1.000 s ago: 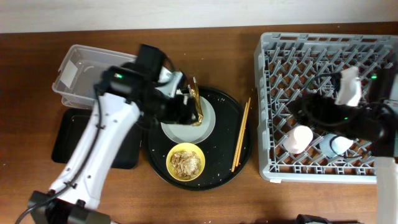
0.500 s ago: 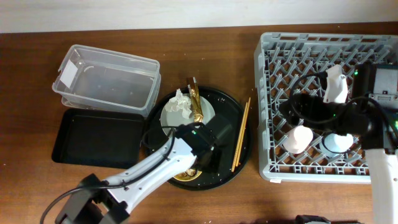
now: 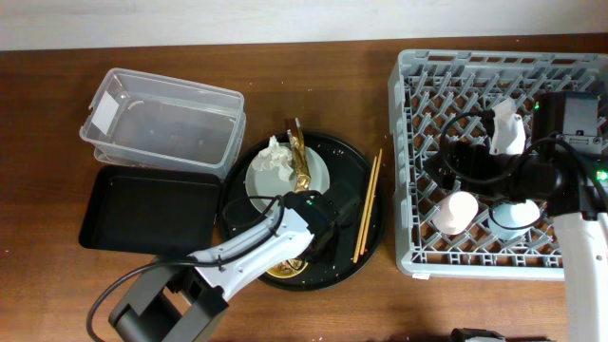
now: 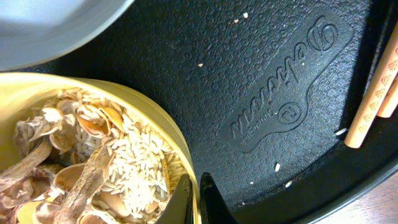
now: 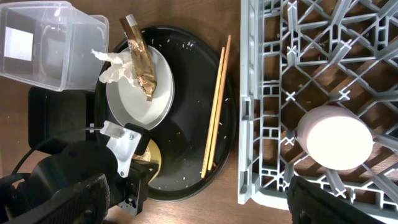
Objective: Sort waste into correct bins and load items into the dishwasher rack
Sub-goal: 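Grasp the yellow bowl with the left gripper and move it over the black tray, then tip the yellow bowl to dump food scraps onto the black tray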
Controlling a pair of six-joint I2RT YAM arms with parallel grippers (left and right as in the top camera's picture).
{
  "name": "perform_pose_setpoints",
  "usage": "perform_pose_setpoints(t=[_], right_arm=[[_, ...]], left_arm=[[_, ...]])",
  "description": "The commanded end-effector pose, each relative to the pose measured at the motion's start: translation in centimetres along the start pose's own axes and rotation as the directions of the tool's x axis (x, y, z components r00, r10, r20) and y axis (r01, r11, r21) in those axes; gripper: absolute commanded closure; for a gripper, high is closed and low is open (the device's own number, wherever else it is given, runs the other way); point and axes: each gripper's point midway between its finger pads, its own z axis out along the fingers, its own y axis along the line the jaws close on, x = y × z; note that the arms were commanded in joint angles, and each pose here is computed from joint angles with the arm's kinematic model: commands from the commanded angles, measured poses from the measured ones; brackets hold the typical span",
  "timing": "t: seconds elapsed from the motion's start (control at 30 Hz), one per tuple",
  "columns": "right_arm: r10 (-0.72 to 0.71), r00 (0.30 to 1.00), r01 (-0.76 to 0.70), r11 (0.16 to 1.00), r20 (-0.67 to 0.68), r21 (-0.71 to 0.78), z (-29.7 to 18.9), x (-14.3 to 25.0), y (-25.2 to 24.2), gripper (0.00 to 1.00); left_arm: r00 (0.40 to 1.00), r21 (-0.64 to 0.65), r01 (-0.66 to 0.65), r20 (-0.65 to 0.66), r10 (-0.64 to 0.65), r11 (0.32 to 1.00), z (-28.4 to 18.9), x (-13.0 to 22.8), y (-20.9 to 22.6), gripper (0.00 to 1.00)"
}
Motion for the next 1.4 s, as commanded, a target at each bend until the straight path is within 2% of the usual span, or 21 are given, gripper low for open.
perform_pose_setpoints(t=[0.0,0.17,0.33,0.47,0.53,0.63,0.77,0.9,1.0,1.23,1.3,1.33,1.37], right_arm=[[-0.018,1.0,0.018,1.0,0.001,0.006,-0.1,-0.1,0.1,0.07],[-0.018,1.0,0.018,1.0,0.001,0.007,-0.1,-0.1,0.1,0.07],[-0.017,1.0,0.017,1.0,-0.001,0.007,-0.1,0.0,0.1,0.07],[-0.017,1.0,0.017,1.0,-0.001,0.007,-0.1,0.0,0.1,0.07],[-0.017,1.0,0.017,1.0,-0.001,0.007,-0.1,0.0,0.1,0.07],[-0.017,1.0,0.017,1.0,-0.001,0.007,-0.1,0.0,0.1,0.07],[-0.017,1.0,0.017,1.0,-0.001,0.006,-0.1,0.0,0.1,0.07],[-0.017,1.0,0.017,1.0,-0.002,0.007,-0.1,0.0,0.1,0.07],[-0.017,1.0,0.017,1.0,-0.001,0.007,-0.1,0.0,0.1,0.08],[-0.017,1.0,0.017,1.0,-0.002,0.007,-0.1,0.0,0.1,0.07],[-0.017,1.0,0.017,1.0,-0.002,0.007,-0.1,0.0,0.1,0.07],[-0.016,1.0,0.017,1.0,-0.003,0.007,-0.1,0.0,0.1,0.07],[-0.016,1.0,0.016,1.0,-0.004,0.007,-0.1,0.1,0.1,0.07]], left_arm=[[1.0,-0.001,0.025,0.001,-0.025,1.0,-2.0,-0.7,0.6,1.0],[0.983,0.136,0.08,0.155,-0.101,0.987,-11.6,-3.7,4.0,1.0],[0.926,0.295,0.279,0.169,-0.338,0.914,-16.3,-3.4,12.1,1.0],[0.864,0.603,0.271,0.191,-0.466,0.75,-18.8,-4.5,18.4,0.99],[0.839,0.674,0.267,0.189,-0.511,0.689,-18.7,-4.4,20.4,1.0],[0.801,0.806,0.209,0.183,-0.57,0.554,-17.7,-4.2,23.1,1.0],[0.755,0.928,0.028,0.224,-0.616,0.372,-17.2,-5.1,24.7,1.0],[0.749,0.955,0.006,0.192,-0.634,0.297,-15.4,-5.7,25.1,1.0],[0.734,0.956,-0.053,0.232,-0.638,0.287,-15.5,-6.1,25.3,1.0],[0.748,0.95,-0.03,0.228,-0.623,0.312,-14.7,-5.9,25.3,1.0],[0.747,0.963,-0.013,0.189,-0.638,0.27,-15.1,-5.7,25.0,1.0],[0.746,0.959,-0.037,0.213,-0.631,0.28,-15.3,-5.5,24.8,1.0],[0.763,0.927,-0.057,0.279,-0.583,0.37,-14.1,-5.3,25.0,1.0]])
